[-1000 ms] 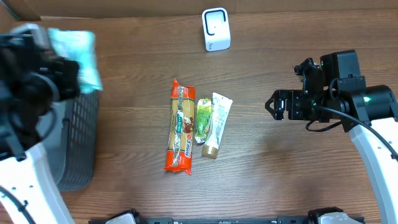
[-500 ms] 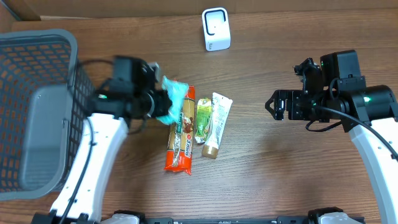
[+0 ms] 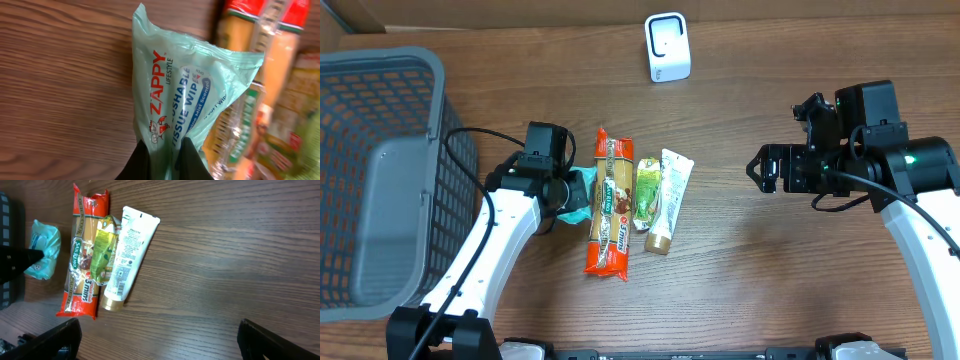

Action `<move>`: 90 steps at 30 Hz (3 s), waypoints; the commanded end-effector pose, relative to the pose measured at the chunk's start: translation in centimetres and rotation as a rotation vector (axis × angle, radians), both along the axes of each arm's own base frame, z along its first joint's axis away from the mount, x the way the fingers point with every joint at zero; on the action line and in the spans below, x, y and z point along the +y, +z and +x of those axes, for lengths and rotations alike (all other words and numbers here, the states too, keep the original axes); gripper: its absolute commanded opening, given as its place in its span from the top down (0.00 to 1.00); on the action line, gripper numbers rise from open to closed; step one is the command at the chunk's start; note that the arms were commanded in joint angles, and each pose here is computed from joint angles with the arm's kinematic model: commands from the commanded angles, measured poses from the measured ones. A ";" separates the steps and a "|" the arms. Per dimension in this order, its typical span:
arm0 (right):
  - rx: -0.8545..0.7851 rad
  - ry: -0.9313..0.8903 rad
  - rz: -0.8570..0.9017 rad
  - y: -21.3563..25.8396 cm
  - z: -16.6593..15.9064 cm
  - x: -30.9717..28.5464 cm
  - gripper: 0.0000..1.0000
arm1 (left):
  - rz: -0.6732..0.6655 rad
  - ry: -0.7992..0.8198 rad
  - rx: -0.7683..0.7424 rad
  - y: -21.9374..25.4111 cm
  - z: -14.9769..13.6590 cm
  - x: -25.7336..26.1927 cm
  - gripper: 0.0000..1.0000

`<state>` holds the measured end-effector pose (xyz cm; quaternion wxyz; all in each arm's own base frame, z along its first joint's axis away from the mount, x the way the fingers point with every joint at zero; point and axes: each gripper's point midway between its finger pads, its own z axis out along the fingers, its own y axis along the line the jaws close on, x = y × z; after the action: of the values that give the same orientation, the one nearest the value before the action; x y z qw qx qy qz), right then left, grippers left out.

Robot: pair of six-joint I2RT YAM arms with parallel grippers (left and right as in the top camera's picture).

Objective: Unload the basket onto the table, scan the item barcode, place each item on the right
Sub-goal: 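Lay the wipes pack left of the spaghetti and open the left gripper, then reach the right gripper to the white Pantene tube and grasp it, then drag the white tube rightward onto the open table with the right gripper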

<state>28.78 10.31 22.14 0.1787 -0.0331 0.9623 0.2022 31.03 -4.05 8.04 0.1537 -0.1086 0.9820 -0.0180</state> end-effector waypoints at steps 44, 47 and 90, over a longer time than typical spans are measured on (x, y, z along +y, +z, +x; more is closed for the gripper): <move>0.293 -0.042 -0.011 -15.4 0.7 13.3 0.20 | -0.167 -0.089 -0.357 19.1 -1.6 -2.0 0.00; 0.268 -0.018 0.002 -16.4 0.5 14.2 0.20 | -0.165 -0.088 -0.340 18.6 -1.3 -2.0 0.00; 0.128 -0.440 -0.673 -15.8 3.0 -1.2 0.96 | -0.129 -0.067 -0.013 8.6 2.1 -2.5 0.00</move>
<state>29.11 11.84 3.21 0.0314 0.1049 0.9911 -0.0760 32.88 -6.64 16.97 0.1575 -0.0858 0.9802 -0.0844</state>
